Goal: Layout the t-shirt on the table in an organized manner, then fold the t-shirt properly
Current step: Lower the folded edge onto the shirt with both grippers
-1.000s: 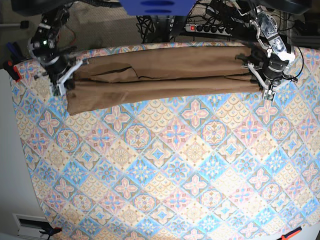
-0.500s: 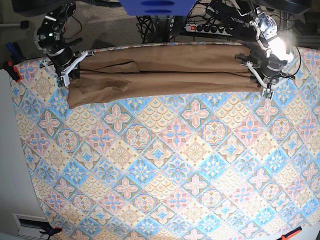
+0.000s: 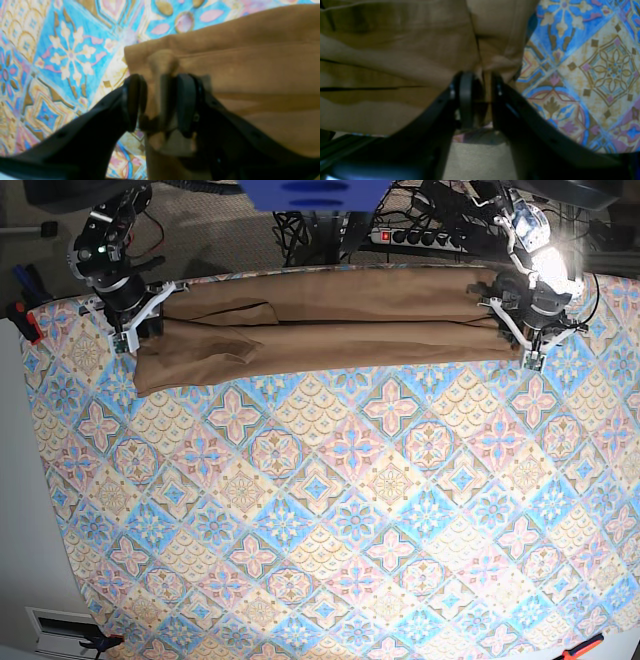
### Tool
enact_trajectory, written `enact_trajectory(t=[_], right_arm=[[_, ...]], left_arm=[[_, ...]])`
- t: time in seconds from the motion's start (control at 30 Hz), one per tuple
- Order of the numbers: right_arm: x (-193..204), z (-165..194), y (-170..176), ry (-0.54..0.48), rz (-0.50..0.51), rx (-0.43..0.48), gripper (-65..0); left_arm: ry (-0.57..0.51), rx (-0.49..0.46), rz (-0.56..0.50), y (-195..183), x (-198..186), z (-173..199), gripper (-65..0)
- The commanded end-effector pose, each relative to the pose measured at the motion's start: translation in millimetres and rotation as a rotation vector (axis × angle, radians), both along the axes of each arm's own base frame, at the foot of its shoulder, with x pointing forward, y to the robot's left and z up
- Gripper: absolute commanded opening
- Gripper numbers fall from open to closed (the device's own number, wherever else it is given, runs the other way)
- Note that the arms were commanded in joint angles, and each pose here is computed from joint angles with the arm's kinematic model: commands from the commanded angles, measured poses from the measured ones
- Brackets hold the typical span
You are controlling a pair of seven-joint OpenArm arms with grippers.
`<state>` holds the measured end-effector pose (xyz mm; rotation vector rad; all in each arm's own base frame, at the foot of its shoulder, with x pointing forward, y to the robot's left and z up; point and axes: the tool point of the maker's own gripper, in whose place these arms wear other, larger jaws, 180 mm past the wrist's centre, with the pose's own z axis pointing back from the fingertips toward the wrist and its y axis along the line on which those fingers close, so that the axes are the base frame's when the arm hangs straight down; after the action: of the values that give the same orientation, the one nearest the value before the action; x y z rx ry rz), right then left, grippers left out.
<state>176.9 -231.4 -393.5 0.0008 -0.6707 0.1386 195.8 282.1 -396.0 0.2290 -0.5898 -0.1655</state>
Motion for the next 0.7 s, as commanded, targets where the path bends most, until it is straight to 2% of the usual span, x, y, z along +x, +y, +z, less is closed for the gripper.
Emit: enact_trajectory(t=[0.0, 0.13, 0.33, 0.4, 0.57, 0.6, 0.67], right_arm=[[5, 8, -2, -0.031, 0.004, -0.007, -51.6], [5, 7, -1, -0.031, 0.005, -0.005, -51.0], [4, 6, 0, -0.03, 0.002, 0.0, -50.9], [4, 6, 0, -0.03, 0.002, 0.0, -50.9], [4, 6, 0, -0.028, 0.003, 0.002, -50.8], [4, 6, 0, -0.028, 0.003, 0.002, -50.8], [4, 6, 0, -0.028, 0.003, 0.002, -50.8]], left_arm=[[-0.055, 0.021, 0.029, 7, 4, 16, -40.0], [-0.122, 0.014, 0.108, 11, 7, 31, -39.9], [-0.168, -0.011, 0.112, 5, 13, 40, -39.4], [-0.218, -0.041, 0.12, 3, 16, 50, -35.6], [-0.376, -0.172, 0.232, 12, 5, 70, -18.8], [-0.398, -0.198, 0.247, 14, 3, 73, -17.8], [-0.376, -0.233, 0.284, 19, -9, 70, -17.9]])
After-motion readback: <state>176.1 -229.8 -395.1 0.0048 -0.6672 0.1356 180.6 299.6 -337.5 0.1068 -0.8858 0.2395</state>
